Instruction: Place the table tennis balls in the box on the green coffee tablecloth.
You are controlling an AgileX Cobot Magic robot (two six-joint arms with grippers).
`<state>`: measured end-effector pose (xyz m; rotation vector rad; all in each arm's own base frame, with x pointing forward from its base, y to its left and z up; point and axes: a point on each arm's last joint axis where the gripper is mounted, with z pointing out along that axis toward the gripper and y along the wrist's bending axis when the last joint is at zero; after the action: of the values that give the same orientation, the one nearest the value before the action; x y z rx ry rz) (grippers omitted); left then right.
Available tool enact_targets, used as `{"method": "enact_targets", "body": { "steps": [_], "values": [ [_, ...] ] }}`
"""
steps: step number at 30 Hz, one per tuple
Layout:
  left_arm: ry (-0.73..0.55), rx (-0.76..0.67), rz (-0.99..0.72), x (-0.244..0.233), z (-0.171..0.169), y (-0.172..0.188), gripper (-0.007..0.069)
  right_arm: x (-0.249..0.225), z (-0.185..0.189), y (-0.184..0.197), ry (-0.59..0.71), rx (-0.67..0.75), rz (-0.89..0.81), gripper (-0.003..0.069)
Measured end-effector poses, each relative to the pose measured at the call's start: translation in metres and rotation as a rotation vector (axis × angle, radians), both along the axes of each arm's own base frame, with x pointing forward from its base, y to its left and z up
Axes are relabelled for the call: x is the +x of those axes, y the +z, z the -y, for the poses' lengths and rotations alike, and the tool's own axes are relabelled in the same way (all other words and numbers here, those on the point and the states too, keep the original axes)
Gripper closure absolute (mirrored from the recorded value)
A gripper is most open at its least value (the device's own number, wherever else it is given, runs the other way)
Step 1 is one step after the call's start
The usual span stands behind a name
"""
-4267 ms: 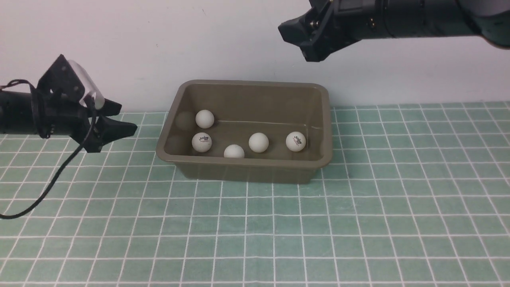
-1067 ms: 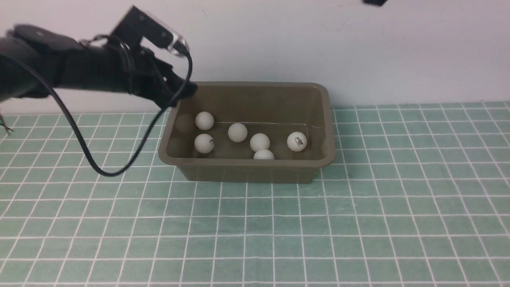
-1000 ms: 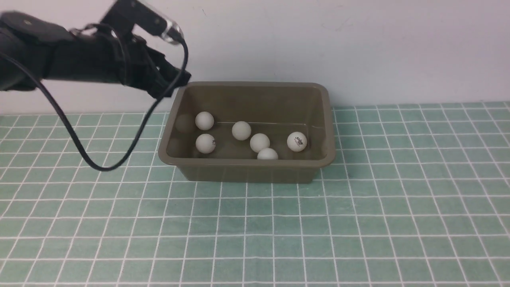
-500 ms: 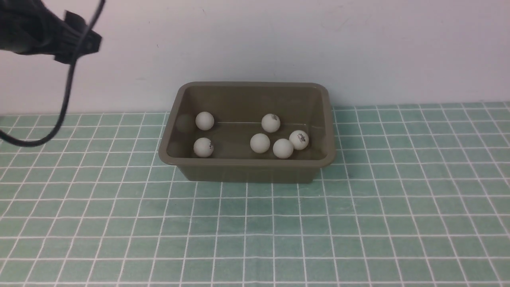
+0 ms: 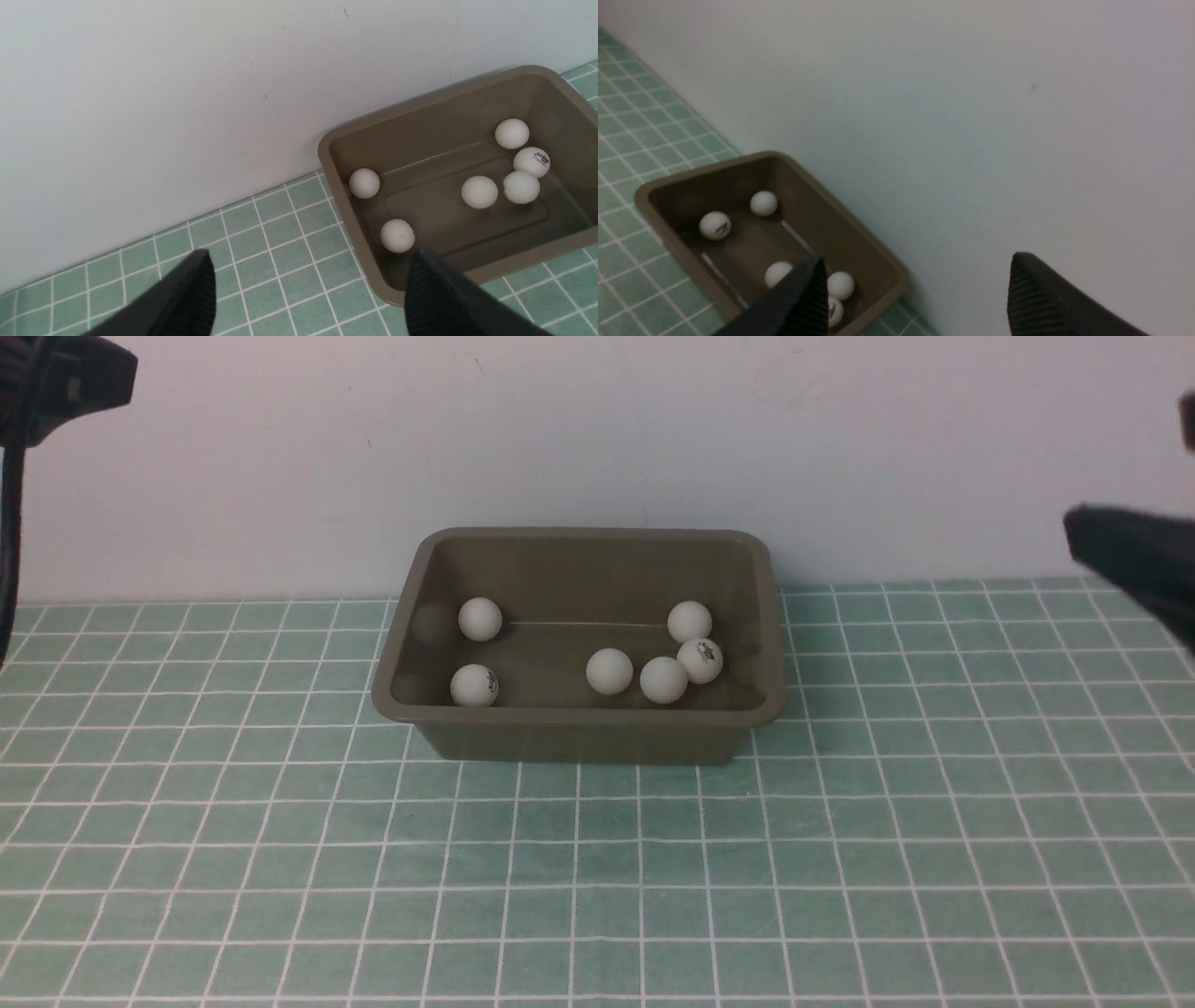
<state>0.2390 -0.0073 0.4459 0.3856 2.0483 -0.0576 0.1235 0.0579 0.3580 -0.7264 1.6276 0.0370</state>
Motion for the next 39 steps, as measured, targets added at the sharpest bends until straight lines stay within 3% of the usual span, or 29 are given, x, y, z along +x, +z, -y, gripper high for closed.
{"method": "enact_targets", "body": {
  "steps": [9,27,33,39],
  "values": [
    [-0.020,-0.039,-0.020,-0.001,0.003,-0.001,0.0137,-0.021,0.012,-0.045,-0.055,0.118,-0.078,0.0271],
    [-0.035,-0.071,-0.028,-0.002,0.006,-0.001,0.0137,-0.023,0.013,-0.058,-0.068,0.089,-0.176,0.0270],
    [-0.046,-0.094,-0.030,-0.002,0.008,0.000,0.0137,-0.039,0.019,-0.064,-0.068,0.180,-0.187,0.0270],
    [-0.060,-0.088,-0.027,-0.002,0.008,0.000,0.0137,-0.049,0.035,-0.078,-0.217,0.220,-0.144,0.0270]
  ]
}}
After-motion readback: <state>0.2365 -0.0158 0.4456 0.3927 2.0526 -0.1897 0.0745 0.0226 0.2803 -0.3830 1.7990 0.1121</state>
